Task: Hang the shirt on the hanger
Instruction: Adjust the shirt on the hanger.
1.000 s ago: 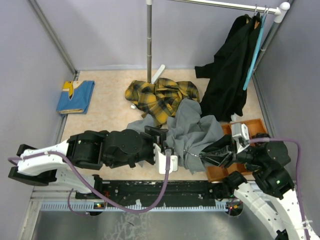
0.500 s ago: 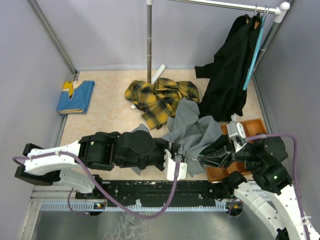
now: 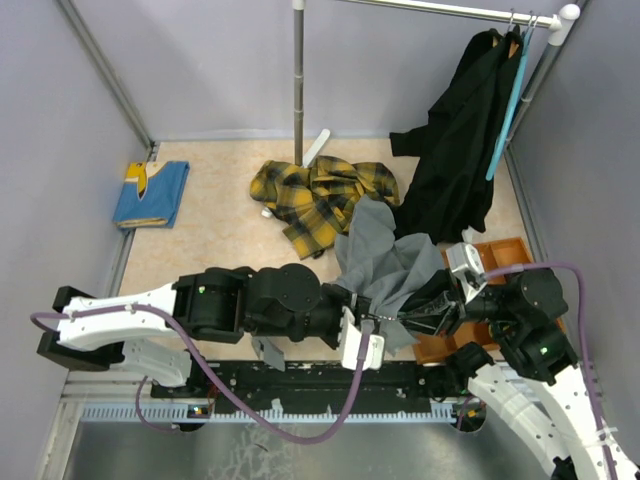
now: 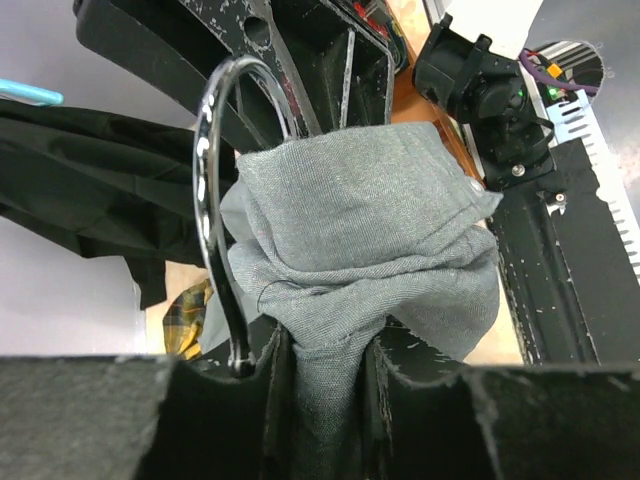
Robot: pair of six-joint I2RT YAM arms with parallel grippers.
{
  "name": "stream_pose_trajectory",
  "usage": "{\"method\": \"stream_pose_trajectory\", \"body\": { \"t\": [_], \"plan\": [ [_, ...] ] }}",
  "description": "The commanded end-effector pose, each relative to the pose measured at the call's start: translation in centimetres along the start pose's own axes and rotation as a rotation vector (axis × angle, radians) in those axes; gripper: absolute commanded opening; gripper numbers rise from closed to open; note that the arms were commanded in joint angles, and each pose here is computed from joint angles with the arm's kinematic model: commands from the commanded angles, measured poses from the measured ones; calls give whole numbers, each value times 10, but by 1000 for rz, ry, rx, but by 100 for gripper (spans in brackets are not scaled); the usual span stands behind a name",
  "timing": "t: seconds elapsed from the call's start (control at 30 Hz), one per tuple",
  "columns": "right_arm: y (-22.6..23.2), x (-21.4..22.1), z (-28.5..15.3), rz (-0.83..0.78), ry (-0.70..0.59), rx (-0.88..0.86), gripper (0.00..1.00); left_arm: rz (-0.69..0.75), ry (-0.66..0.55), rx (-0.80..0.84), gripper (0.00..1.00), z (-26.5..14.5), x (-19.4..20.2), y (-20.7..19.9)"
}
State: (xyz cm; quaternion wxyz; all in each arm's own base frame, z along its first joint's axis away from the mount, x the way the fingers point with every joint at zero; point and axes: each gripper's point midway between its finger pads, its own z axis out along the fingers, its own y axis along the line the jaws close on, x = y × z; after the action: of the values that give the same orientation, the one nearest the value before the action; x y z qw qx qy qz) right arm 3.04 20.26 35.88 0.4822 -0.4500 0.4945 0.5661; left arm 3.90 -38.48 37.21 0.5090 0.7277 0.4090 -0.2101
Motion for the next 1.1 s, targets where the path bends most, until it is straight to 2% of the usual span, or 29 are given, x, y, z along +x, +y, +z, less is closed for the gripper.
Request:
{"method": "stream_pose_trajectory", "body": {
  "t": [0.0,0.33,0.37,0.47,0.53,0.63,0.83,1.07],
  "plan": [
    [-1,-28,3,-125,-81,0,0,-4,-104,28,31,25,-22,-8],
    [-5,-26,6,-105,-78,-16,0,12,-89,37,31,41,-18,-13],
    [-4,-26,6,-111,-77,-15,0,11,-81,34,30,42,-16,-12],
    [-5,-25,5,-120,-65,-1,0,1,-63,26,10,41,-9,-12],
    [-5,-29,5,-132,-68,4,0,-8,-52,5,1,41,-4,-10],
    [0,-36,4,-147,-78,0,1,-22,-32,-16,0,38,4,-9],
    [-10,-39,-5,-194,-31,121,36,-41,13,-66,0,20,19,-2],
    [-18,-30,-22,-214,51,255,45,-85,26,-127,0,-15,31,5]
  ]
}}
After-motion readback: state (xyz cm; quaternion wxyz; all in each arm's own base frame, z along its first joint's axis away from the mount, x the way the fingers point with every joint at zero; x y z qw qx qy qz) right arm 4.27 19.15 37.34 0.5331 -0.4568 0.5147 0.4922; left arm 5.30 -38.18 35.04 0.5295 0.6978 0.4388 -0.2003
